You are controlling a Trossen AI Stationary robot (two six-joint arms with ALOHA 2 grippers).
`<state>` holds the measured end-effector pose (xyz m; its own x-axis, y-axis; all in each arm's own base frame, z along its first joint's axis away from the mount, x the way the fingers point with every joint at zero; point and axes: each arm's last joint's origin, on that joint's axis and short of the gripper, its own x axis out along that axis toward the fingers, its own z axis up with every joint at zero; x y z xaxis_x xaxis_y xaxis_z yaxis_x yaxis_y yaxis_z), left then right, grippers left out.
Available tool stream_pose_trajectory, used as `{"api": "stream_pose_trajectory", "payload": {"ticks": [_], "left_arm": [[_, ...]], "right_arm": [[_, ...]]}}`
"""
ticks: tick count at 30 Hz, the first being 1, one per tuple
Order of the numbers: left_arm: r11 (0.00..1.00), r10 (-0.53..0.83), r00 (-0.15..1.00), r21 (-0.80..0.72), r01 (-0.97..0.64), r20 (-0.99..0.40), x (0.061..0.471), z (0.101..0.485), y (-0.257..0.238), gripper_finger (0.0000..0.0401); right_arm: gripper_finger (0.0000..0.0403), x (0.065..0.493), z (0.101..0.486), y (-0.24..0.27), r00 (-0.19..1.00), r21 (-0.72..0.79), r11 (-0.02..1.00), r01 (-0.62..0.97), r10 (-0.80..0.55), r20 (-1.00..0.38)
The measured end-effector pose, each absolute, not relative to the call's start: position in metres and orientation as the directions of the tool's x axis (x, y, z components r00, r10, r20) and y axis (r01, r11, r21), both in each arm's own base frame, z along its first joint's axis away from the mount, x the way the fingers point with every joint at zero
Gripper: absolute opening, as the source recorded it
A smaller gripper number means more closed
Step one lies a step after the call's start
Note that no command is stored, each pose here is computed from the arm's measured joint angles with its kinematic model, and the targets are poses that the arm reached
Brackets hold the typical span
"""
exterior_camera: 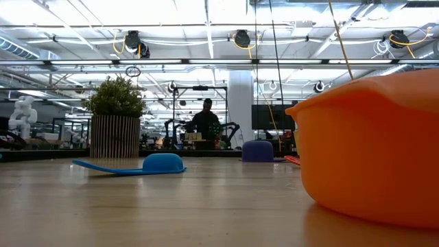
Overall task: Nest measuring cups in basket
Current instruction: Stack the green measuring cup on top of the orange measuring cup
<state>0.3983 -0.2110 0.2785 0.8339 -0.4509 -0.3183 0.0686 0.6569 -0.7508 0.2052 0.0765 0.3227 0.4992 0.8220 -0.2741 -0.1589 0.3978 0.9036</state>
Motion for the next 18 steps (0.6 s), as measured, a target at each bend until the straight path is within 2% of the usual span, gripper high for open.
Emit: {"api": "stream_pose_trajectory", "payload": {"ticks": [6, 9, 13, 18], "left_arm": [[0.645, -0.458, 0.838, -0.76, 0.084, -0.296, 0.398, 0.281, -0.214, 0.0009], [0.639, -0.456, 0.839, -0.765, 0.077, -0.296, 0.396, 0.281, -0.217, 0.0007], [0.629, -0.433, 0.852, -0.775, 0.054, -0.292, 0.392, 0.281, -0.224, 0.0006], [0.611, -0.393, 0.871, -0.791, 0.009, -0.294, 0.383, 0.281, -0.239, 0.0005]], "right_arm": [[0.0001, 0.205, 0.323, 0.076, 0.514, 0.898, 0.41, -0.162, 0.812, -0.277], [0.0017, 0.206, 0.323, 0.076, 0.519, 0.898, 0.408, -0.163, 0.81, -0.273], [0.0067, 0.205, 0.324, 0.076, 0.532, 0.906, 0.4, -0.137, 0.801, -0.273], [0.015, 0.203, 0.327, 0.073, 0.59, 0.9, 0.421, -0.115, 0.758, -0.28]]}}
